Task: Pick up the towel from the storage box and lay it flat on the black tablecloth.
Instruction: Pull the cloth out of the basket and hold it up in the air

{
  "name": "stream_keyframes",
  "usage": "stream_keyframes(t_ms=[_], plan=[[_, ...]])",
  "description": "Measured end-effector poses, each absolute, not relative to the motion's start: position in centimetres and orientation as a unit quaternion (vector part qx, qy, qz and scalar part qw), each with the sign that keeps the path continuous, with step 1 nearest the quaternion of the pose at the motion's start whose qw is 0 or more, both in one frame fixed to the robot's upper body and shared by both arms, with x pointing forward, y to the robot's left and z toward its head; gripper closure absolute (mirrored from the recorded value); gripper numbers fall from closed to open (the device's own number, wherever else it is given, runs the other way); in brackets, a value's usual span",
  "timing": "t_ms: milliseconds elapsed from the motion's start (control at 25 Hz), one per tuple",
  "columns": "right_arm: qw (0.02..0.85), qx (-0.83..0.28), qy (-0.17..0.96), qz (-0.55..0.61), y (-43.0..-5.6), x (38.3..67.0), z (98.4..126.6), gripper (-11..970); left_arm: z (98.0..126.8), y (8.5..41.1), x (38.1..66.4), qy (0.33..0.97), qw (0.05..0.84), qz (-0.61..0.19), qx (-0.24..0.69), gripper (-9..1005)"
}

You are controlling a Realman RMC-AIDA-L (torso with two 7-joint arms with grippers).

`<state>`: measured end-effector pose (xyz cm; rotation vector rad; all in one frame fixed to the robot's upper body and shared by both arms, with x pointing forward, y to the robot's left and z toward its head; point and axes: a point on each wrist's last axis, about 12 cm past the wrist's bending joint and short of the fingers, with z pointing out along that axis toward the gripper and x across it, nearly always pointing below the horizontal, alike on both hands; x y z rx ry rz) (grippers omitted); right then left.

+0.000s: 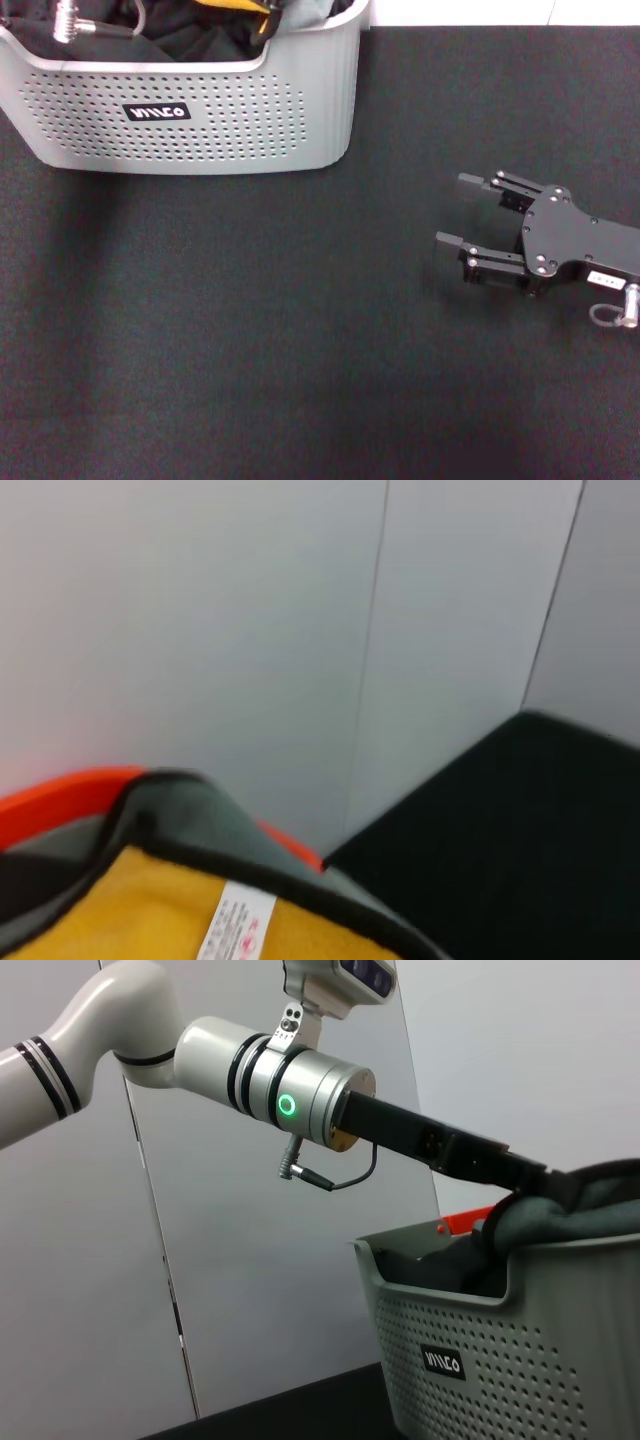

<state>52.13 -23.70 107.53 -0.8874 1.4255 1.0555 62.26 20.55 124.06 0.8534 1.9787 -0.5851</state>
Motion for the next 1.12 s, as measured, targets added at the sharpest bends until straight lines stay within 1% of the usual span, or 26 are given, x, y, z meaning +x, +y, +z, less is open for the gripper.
stream_keyframes(t_ms=[160,440,520,560,600,680,840,960,1120], plan=[[0.547,-0.374,0.602,0.446,-23.7,52.1,107.5,164,125.4,21.4,61.4,0.765,0.479,-0.260,0.341,965],[0.555,-0.373,0.601,0.438,-24.4,52.3,107.7,164,130.1,24.6,56.8,0.626,0.601,-0.330,0.371,968],[0.556,-0.374,0.601,0.436,-24.4,52.3,107.8,165,130.5,25.0,56.3,0.614,0.608,-0.335,0.377,969],[0.561,-0.380,0.596,0.429,-24.7,52.5,108.0,165,131.9,26.6,54.4,0.561,0.628,-0.361,0.401,970],[0.563,-0.382,0.595,0.428,-24.8,52.5,108.1,166,132.1,26.9,54.1,0.554,0.630,-0.366,0.404,970],[0.566,-0.388,0.589,0.426,-25.0,52.7,108.5,167,132.9,28.5,52.7,0.524,0.637,-0.384,0.415,971],[0.584,-0.396,0.566,0.426,-25.4,53.0,109.7,169,133.3,30.3,51.2,0.512,0.634,-0.396,0.425,972],[0.603,-0.405,0.536,0.431,-25.4,52.9,110.6,170,132.5,30.6,50.6,0.524,0.617,-0.398,0.431,971],[0.621,-0.421,0.493,0.440,-24.9,52.7,111.8,171,130.7,30.7,50.1,0.549,0.580,-0.402,0.448,970]])
